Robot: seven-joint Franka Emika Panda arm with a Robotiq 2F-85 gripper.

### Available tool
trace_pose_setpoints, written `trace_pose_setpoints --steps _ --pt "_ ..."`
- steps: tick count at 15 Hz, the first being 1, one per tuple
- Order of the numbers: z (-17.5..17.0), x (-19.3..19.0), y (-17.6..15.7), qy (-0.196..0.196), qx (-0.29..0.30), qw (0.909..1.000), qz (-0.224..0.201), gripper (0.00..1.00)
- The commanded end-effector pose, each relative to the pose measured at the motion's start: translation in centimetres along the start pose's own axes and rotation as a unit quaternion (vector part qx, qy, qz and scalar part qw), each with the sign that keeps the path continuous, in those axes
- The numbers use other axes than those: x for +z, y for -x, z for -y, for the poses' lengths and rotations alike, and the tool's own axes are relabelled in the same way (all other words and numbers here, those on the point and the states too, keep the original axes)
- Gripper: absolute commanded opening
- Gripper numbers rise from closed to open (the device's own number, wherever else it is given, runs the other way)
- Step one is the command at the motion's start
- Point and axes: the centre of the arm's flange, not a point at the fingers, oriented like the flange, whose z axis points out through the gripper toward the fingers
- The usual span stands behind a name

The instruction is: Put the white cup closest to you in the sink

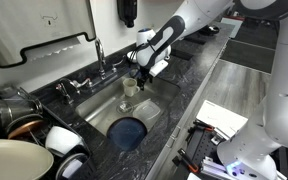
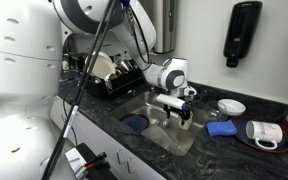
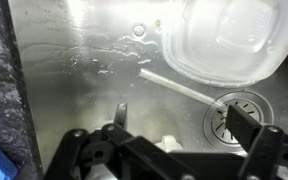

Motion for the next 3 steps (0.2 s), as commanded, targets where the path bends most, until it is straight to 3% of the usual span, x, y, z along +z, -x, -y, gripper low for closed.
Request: trace_pose_setpoints --steps 1,3 --pt "1.27 -2.67 3.78 0.018 0.012 0.9998 0.003 1.0" --pt "1.85 -3.46 4.78 0.019 0.015 0.9997 -0.001 1.0"
